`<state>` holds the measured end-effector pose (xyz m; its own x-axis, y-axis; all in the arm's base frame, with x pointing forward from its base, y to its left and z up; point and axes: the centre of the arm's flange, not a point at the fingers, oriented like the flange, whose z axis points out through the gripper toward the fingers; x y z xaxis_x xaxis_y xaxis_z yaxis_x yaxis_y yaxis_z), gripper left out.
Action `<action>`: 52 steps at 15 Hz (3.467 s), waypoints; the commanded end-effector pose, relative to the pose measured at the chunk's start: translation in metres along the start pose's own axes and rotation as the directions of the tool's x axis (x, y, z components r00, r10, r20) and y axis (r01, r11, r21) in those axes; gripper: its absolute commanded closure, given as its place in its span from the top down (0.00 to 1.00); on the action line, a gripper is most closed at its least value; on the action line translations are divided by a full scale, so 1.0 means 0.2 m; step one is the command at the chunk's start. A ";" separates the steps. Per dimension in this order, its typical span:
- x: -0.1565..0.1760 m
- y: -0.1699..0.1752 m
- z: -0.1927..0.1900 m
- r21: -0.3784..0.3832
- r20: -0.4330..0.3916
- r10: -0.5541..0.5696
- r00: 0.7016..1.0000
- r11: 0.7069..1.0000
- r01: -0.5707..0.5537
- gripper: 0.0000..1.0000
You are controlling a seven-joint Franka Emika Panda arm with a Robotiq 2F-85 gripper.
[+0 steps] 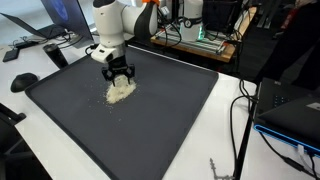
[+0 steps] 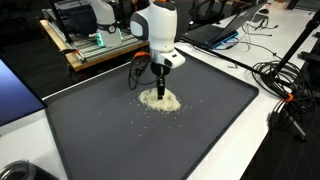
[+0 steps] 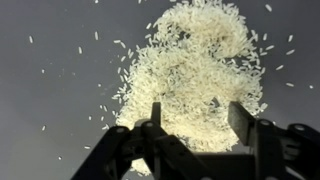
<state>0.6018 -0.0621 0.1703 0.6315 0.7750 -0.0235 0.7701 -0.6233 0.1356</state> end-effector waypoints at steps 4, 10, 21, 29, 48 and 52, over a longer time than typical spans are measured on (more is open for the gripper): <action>0.00 -0.03 -0.15 -0.044 0.038 -0.031 0.999 0.998 0.033 1.00; 0.09 -0.11 -0.24 -0.020 0.164 0.029 0.986 0.999 -0.026 1.00; 0.41 -0.30 -0.28 -0.133 0.368 -0.029 0.929 0.988 0.084 1.00; 0.67 -0.39 -0.21 -0.333 0.415 0.171 0.894 0.943 -0.026 1.00; 1.02 0.01 -0.28 -0.261 0.481 0.493 0.725 0.870 -0.418 1.00; 1.01 0.16 -0.28 -0.215 0.488 0.470 0.736 0.881 -0.421 1.00</action>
<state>0.7116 0.0895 0.2233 0.8840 0.2112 -0.4170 0.3860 -0.8329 0.3965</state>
